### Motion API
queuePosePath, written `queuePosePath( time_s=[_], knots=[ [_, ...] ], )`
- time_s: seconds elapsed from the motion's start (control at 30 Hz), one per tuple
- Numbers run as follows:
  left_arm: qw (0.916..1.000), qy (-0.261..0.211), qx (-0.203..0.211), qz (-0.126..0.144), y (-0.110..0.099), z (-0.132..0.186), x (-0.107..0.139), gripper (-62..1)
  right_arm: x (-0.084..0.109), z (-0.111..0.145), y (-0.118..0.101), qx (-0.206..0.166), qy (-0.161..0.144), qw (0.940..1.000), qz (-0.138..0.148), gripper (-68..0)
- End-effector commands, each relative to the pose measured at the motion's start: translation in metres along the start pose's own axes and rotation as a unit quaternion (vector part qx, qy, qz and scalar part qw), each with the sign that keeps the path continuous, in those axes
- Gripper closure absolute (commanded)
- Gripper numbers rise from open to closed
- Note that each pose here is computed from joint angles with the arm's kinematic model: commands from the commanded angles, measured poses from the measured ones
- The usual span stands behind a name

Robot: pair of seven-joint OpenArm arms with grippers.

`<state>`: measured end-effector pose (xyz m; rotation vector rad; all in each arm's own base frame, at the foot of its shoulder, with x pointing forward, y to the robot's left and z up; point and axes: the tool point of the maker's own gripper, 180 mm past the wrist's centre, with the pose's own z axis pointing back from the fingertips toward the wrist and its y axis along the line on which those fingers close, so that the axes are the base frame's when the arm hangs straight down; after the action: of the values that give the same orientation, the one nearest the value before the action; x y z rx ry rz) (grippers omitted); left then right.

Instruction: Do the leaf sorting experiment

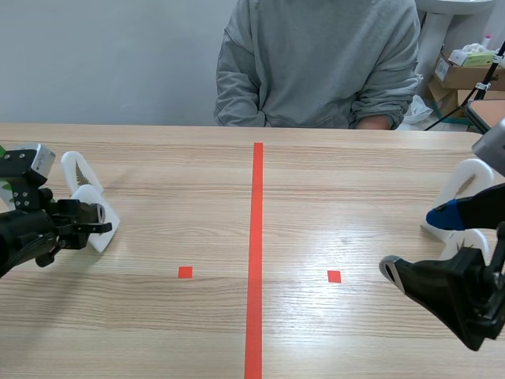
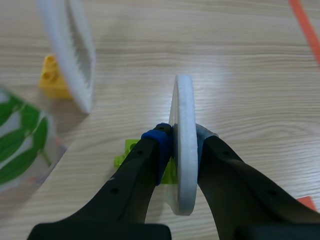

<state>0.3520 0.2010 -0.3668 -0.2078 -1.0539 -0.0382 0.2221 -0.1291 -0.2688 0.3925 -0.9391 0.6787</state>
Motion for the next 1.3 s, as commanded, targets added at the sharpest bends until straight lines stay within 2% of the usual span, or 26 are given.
queuePosePath(
  time_s=[0.0, 0.07, 0.17, 0.23, 0.5, 0.7, 0.77, 0.93, 1.03, 1.1, 1.27],
  knots=[
    [0.9998, -0.016, 0.008, -0.004, 0.002, -0.005, 0.015, -4.0, 0.006, 0.002, -0.001, 0.001, -0.011, 0.9999, 0.006, -55.5],
    [0.9995, -0.016, 0.025, -0.003, 0.009, -0.004, 0.015, -4.0, 0.006, 0.002, -0.001, 0.001, -0.011, 0.9999, 0.006, -55.5],
    [0.9988, -0.016, 0.043, -0.017, 0.015, -0.006, 0.016, -4.0, 0.006, 0.002, -0.001, 0.001, -0.011, 0.9999, 0.006, -55.5],
    [0.9983, -0.016, 0.054, -0.013, 0.02, -0.008, 0.016, -4.0, 0.006, 0.002, -0.001, 0.001, -0.011, 0.9999, 0.006, -55.5],
    [0.9968, 0.0, 0.075, -0.027, 0.032, -0.022, 0.008, -4.0, 0.006, 0.002, -0.001, 0.001, -0.011, 0.9999, 0.006, -55.5],
    [0.9967, 0.005, 0.076, -0.025, 0.033, -0.022, 0.004, -4.4, 0.006, 0.002, -0.001, 0.001, -0.011, 0.9999, 0.006, -55.5],
    [0.9967, 0.005, 0.076, -0.025, 0.033, -0.022, 0.004, -8.4, 0.006, 0.002, -0.001, 0.001, -0.011, 0.9999, 0.006, -55.5],
    [0.9968, 0.005, 0.076, -0.025, 0.033, -0.022, 0.005, -27.3, 0.006, 0.002, -0.001, 0.001, -0.011, 0.9999, 0.006, -55.5],
    [0.9968, 0.005, 0.076, -0.025, 0.033, -0.022, 0.005, -35.5, 0.006, 0.002, -0.001, 0.001, -0.011, 0.9999, 0.006, -55.5],
    [0.997, 0.003, 0.075, -0.02, 0.032, -0.022, 0.005, -38.0, 0.006, 0.002, -0.001, 0.001, -0.011, 0.9999, 0.006, -55.5],
    [0.997, -0.005, 0.073, -0.026, 0.031, -0.021, 0.011, -38.0, 0.006, 0.002, -0.001, 0.001, -0.01, 0.9999, 0.006, -55.5]
  ],
)
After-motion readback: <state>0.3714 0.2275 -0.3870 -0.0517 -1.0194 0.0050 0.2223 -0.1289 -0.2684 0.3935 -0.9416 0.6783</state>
